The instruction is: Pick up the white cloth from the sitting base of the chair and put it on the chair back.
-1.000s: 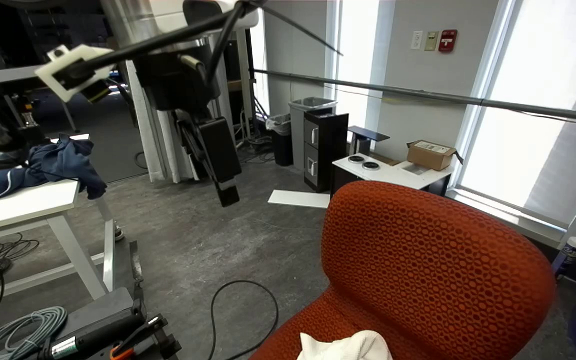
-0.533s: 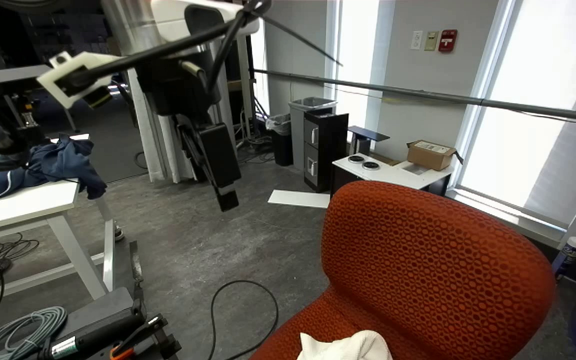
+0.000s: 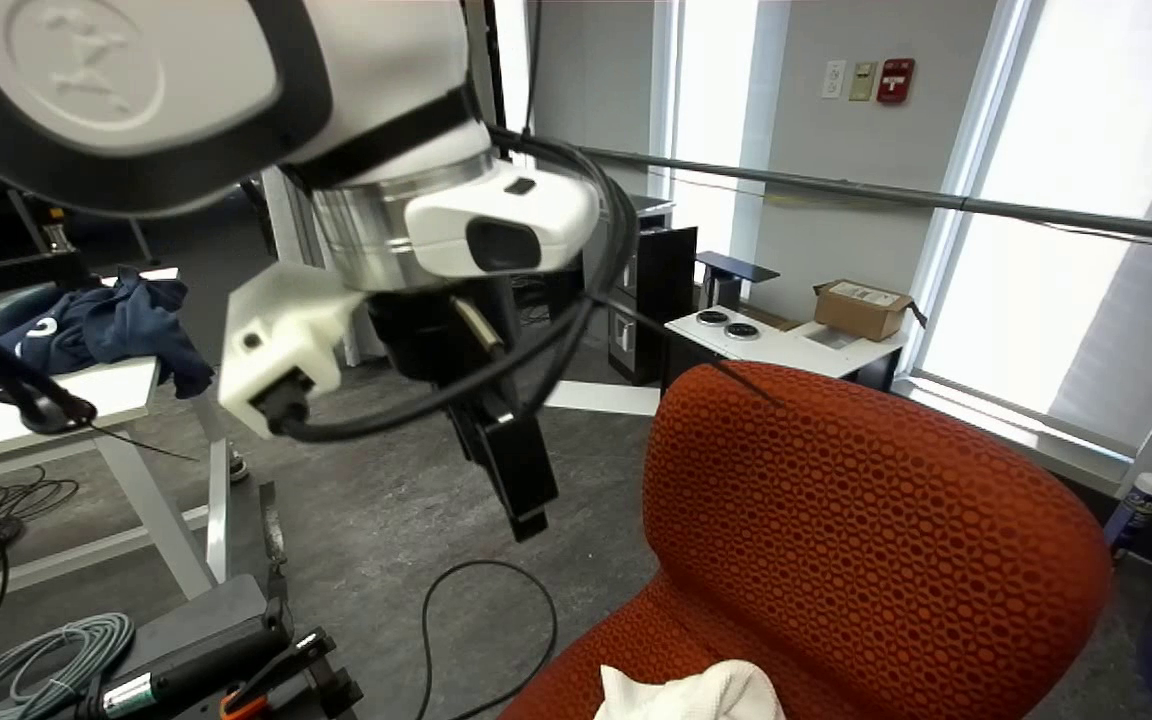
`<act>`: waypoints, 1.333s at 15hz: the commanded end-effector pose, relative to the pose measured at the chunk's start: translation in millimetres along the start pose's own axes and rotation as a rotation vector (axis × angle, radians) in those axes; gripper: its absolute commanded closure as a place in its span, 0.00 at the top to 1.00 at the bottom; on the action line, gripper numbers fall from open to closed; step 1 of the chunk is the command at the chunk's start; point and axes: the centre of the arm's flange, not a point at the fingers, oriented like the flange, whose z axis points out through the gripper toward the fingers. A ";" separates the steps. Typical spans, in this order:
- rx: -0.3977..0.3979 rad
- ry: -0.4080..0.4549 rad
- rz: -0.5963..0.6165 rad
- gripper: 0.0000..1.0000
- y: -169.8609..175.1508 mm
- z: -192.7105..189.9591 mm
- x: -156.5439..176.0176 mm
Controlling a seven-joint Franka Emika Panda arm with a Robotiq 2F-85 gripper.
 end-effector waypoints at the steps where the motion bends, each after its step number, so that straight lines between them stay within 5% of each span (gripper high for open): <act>1: -0.028 -0.015 0.035 1.00 29.0 80.2 -13.1; 7: -0.055 -0.068 0.051 1.00 77.8 172.7 3.4; 13: -0.092 -0.112 0.000 1.00 109.0 279.0 -17.8; 20: -0.081 -0.023 0.063 1.00 108.3 331.0 -36.0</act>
